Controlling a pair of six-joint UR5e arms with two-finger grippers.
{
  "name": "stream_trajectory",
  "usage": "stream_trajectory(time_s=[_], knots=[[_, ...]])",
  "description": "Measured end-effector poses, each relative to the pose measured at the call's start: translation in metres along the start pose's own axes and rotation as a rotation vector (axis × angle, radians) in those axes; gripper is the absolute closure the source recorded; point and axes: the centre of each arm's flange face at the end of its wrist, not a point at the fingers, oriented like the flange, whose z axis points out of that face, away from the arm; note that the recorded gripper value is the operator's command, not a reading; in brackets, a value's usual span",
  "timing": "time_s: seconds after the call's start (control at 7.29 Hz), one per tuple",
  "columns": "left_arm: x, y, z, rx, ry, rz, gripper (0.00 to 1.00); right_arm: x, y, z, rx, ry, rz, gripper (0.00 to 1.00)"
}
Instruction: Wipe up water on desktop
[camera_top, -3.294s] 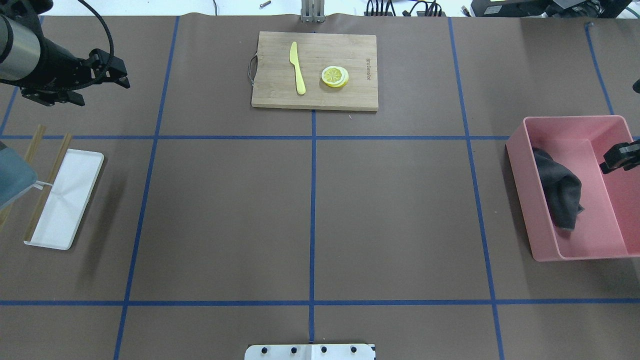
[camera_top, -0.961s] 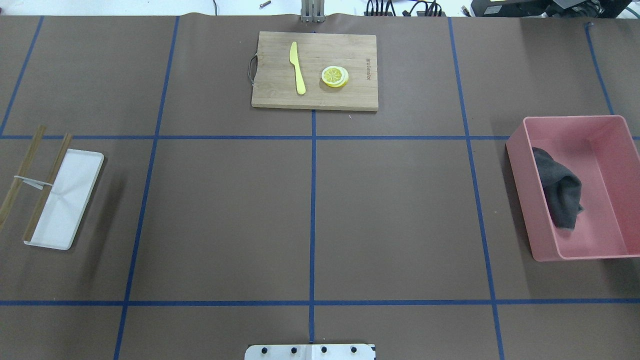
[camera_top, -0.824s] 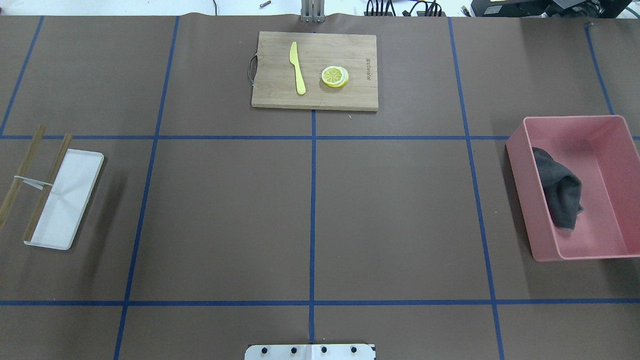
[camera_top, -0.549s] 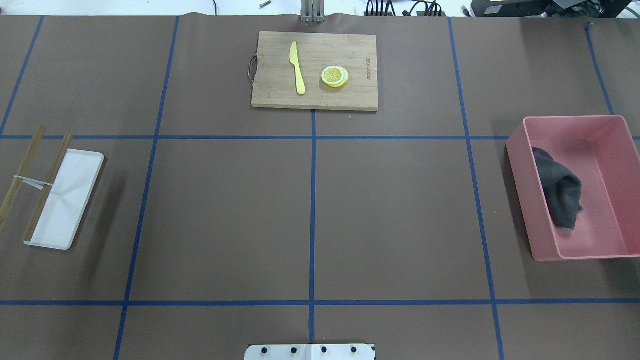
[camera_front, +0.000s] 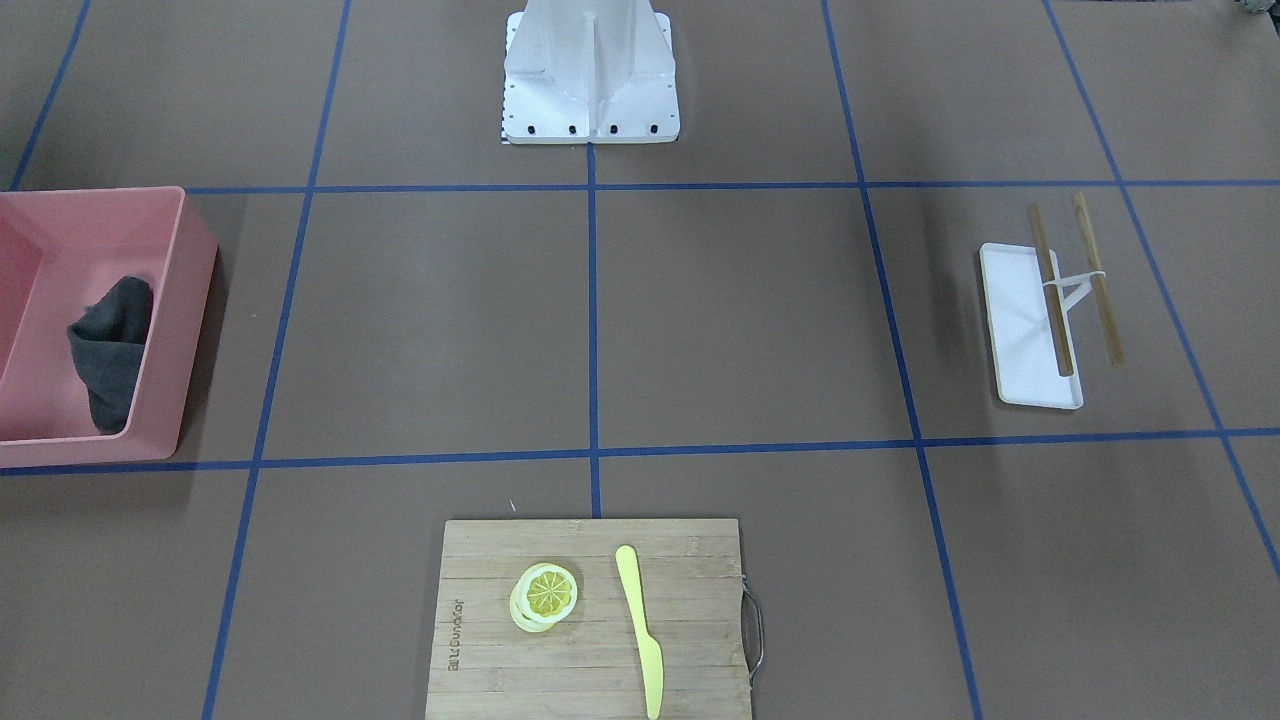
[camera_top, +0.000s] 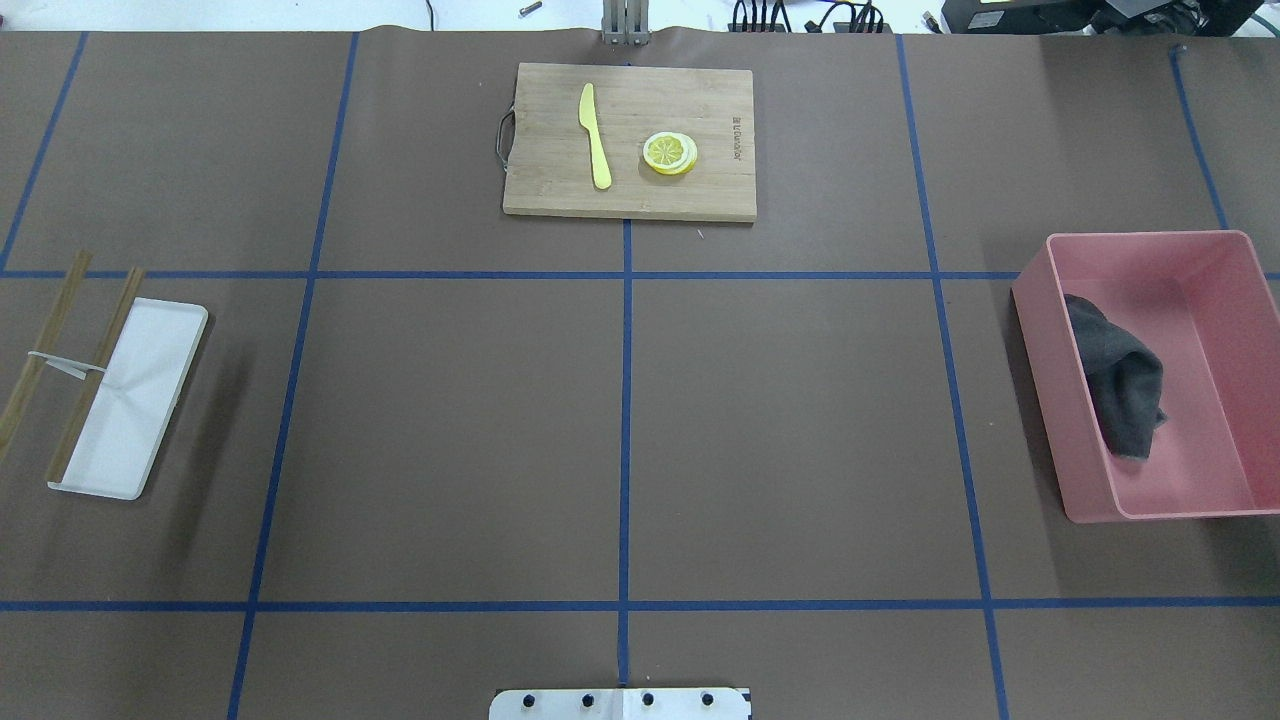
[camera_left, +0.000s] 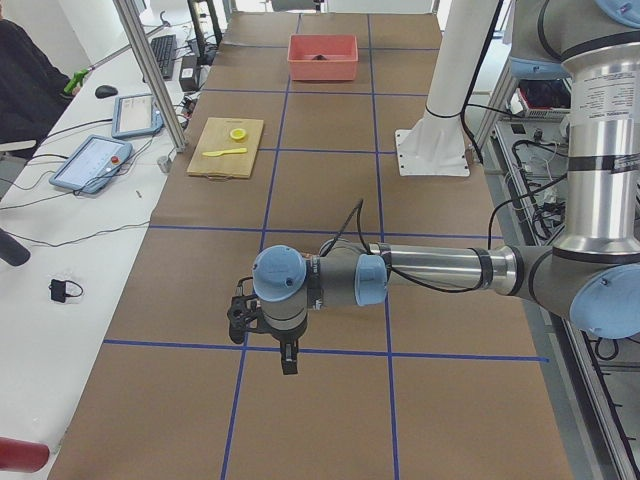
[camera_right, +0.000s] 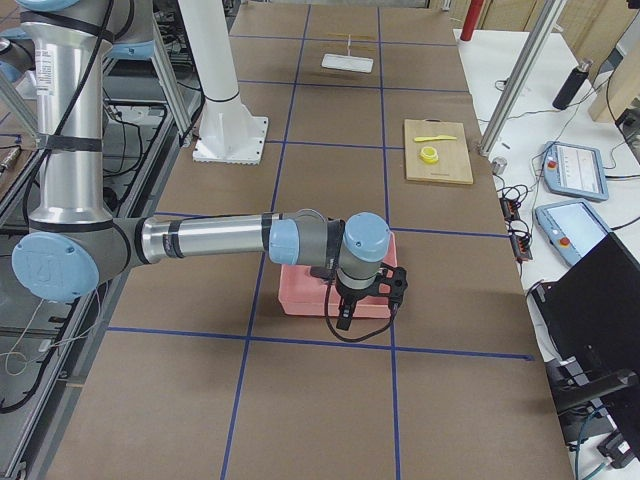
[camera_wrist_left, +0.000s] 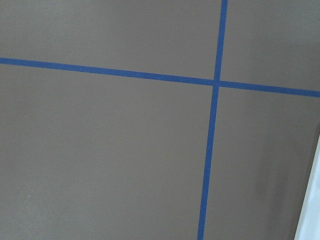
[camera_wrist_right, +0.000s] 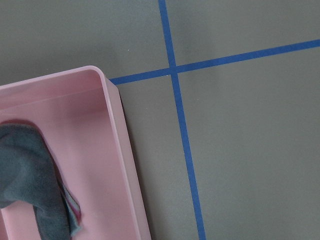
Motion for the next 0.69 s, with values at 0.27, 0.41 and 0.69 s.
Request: stream_trajectory(time_s=[0.27, 0.41, 0.69], knots=[[-0.0006, -0.0001, 0.0006, -0.001, 0.000, -0.001, 0.02, 0.0000, -0.0007, 0.0001, 0.000, 0.000, 0.000, 0.00], [-0.0004, -0.0002, 0.0004, -0.001, 0.000, 0.001, 0.02, 0.0004, -0.0013, 0.0006, 0.000, 0.000, 0.001, 0.00], [-0.0005, -0.0002, 0.0005, -0.001, -0.001, 0.002, 0.02, 0.0003, -0.0017, 0.0009, -0.001, 0.001, 0.000, 0.00]])
